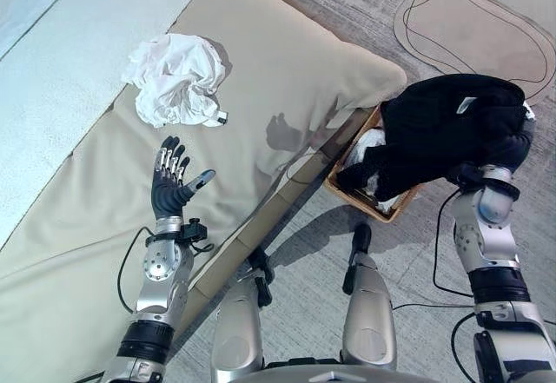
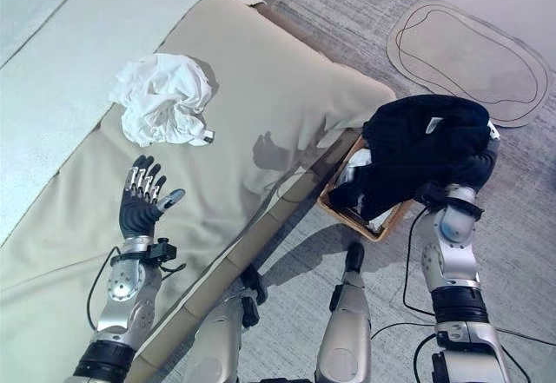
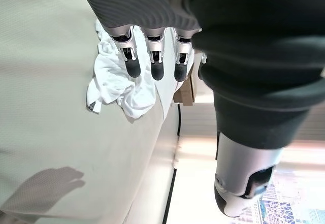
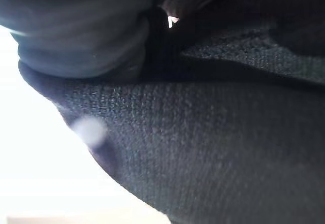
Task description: Pick up clothes into the bucket
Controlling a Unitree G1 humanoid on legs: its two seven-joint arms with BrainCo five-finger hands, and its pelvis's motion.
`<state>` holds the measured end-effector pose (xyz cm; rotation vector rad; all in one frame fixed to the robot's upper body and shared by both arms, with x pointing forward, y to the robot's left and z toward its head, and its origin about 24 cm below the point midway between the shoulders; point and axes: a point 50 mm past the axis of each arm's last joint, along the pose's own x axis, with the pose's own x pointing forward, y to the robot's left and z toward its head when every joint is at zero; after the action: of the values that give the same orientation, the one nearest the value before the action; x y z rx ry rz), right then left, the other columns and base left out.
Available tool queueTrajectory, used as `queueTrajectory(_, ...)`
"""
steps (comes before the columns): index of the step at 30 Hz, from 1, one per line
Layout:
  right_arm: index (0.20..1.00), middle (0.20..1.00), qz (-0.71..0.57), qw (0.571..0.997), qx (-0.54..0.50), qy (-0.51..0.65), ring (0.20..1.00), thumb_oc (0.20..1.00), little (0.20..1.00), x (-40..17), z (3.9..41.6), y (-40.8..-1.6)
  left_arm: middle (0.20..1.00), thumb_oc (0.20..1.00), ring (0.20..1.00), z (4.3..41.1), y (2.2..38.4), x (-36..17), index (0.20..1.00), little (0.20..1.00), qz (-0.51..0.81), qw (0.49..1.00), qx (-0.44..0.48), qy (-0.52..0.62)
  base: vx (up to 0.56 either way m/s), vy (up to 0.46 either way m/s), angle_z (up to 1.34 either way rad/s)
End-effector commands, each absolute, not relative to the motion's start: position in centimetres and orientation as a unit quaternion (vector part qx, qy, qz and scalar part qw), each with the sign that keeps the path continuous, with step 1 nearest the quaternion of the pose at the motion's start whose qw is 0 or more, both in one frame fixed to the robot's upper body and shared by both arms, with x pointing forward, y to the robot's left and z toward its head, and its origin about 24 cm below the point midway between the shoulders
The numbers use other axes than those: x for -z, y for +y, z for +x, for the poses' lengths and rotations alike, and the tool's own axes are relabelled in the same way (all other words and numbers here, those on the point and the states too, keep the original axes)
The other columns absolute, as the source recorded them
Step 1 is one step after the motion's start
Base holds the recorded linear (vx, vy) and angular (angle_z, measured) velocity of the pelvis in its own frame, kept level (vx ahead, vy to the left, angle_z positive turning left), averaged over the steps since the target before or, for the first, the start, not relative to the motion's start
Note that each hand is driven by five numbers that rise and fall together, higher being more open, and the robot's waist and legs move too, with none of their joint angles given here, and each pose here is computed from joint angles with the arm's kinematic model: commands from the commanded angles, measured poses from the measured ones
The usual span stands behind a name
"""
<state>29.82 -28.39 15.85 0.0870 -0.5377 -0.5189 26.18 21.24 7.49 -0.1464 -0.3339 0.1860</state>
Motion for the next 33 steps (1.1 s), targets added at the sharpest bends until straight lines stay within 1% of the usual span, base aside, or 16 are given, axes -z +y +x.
queueTrajectory(1,0.200,0.200,0.014,0.896,0.254,-0.364,0.200,0.200,0.200,-20.3,29.4,-29.0,1.000,1.000,1.000,25.5,21.4,-9.8,1.000,1.000,-0.091,0.964,-0.085,-0.236,-0.05,-0.028,0.03)
queueTrajectory(7,0.200,0.200,0.007,0.890,0.292,-0.350,0.200,0.200,0.200,-21.3,31.1,-29.9,1.000,1.000,1.000,25.2,20.7,-11.6,1.000,1.000,-0.124,0.951,-0.065,-0.275,-0.06,-0.021,0.02)
queueTrajectory(10,0.200,0.200,-0.011,0.883,0.304,-0.358,0.200,0.200,0.200,-23.5,32.1,-30.2,1.000,1.000,1.000,24.7,20.0,-12.9,1.000,1.000,-0.148,0.941,-0.044,-0.301,-0.08,-0.004,-0.04)
queueTrajectory(15,0.200,0.200,-0.032,0.878,0.309,-0.364,0.200,0.200,0.200,-25.4,32.9,-30.2,1.000,1.000,1.000,24.2,19.3,-14.0,1.000,1.000,-0.159,0.932,-0.028,-0.325,-0.03,0.001,-0.01)
queueTrajectory(25,0.200,0.200,-0.033,0.876,0.353,-0.327,0.200,0.200,0.200,-26.2,34.5,-31.5,1.000,1.000,1.000,23.8,18.4,-14.8,1.000,1.000,-0.185,0.922,-0.012,-0.340,-0.02,0.027,-0.06)
queueTrajectory(33,0.200,0.200,-0.021,0.875,0.399,-0.275,0.200,0.200,0.200,-26.3,35.1,-33.7,1.000,1.000,1.000,24.0,17.9,-15.5,1.000,1.000,-0.202,0.915,-0.001,-0.349,0.00,0.014,-0.04)
